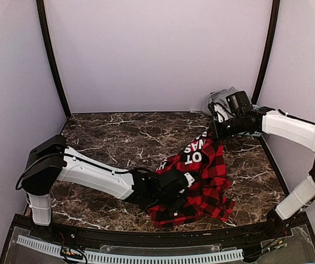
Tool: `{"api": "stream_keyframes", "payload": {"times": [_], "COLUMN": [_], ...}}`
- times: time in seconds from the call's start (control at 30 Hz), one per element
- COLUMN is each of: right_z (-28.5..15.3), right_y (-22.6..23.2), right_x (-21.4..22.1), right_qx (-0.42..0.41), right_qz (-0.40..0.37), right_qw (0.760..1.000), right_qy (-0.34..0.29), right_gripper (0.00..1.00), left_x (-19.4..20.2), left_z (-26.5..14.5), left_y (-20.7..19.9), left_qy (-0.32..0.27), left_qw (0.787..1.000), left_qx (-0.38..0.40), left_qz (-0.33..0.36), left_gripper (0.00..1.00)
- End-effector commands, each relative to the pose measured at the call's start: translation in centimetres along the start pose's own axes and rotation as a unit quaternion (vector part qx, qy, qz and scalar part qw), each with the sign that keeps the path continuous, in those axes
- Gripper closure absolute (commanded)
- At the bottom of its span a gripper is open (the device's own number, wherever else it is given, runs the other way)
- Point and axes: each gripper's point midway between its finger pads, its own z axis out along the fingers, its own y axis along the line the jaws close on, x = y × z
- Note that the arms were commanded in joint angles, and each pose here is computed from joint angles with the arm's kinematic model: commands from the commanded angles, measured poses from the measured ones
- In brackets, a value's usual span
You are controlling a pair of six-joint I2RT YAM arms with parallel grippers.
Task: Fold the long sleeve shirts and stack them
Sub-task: Flatten out the crumpled shirt at the center of the board.
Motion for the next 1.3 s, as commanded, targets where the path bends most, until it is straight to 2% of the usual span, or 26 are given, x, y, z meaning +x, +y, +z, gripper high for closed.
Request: {"api": "stream_keyframes", "payload": {"times": [0.0,0.13,0.27,0.37,0.43,0.5,0.6,0.63,0.73,0.9,1.07,1.27], "right_z": [-1.5,-1.4,-1.1,-0.8,-0.7,-0.7,-0.8,-0.9,-0.8,-0.7,-0.5,-0.4], "right_y": [0.1,-0.2,0.1,0.7,0.8,0.3,-0.8,-0.9,-1.0,-1.2,-1.0,-0.9], "right_x": [-0.1,1.1,2.0,2.6,3.0,3.3,3.8,3.8,4.1,4.3,4.1,4.7], "right_qx": [0.002,0.005,-0.002,-0.008,-0.006,0.009,0.039,0.043,0.043,0.047,0.040,0.035], "right_qz": [-0.008,-0.004,-0.003,-0.007,-0.010,-0.010,-0.011,-0.011,-0.010,-0.010,-0.013,-0.013], "right_qw": [1.000,1.000,1.000,1.000,1.000,1.000,0.999,0.999,0.999,0.999,0.999,0.999], "right_qy": [-0.027,-0.019,-0.010,-0.003,0.000,0.004,0.011,0.011,0.014,0.015,0.016,0.020], "right_gripper": [1.00,1.00,0.99,0.95,0.90,0.79,0.70,0.69,0.69,0.72,0.73,0.73], "left_x": [-0.7,-0.3,1.1,1.7,0.7,-0.4,-1.6,-1.5,-1.8,-0.3,-0.4,0.1], "left_z": [-3.5,-5.0,-5.5,-5.9,-6.9,-7.6,-8.2,-7.9,-7.3,-4.3,-2.0,0.0], "left_y": [3.0,6.4,10.6,14.3,14.7,13.3,9.9,9.2,5.5,1.1,-1.0,0.7], "left_qy": [-0.022,-0.040,-0.034,-0.028,-0.048,-0.071,-0.090,-0.086,-0.072,-0.023,-0.015,0.004], "left_qw": [0.999,0.997,0.996,0.990,0.988,0.989,0.989,0.990,0.994,0.999,1.000,0.997], "left_qx": [0.028,0.022,-0.030,-0.086,-0.083,-0.037,0.015,0.018,0.032,0.029,0.016,-0.076], "left_qz": [-0.036,-0.059,-0.073,-0.108,-0.121,-0.127,-0.113,-0.106,-0.073,-0.031,-0.010,0.003], "left_gripper": [1.00,1.00,1.00,1.00,1.00,0.97,0.76,0.72,0.59,0.45,0.36,0.34]}}
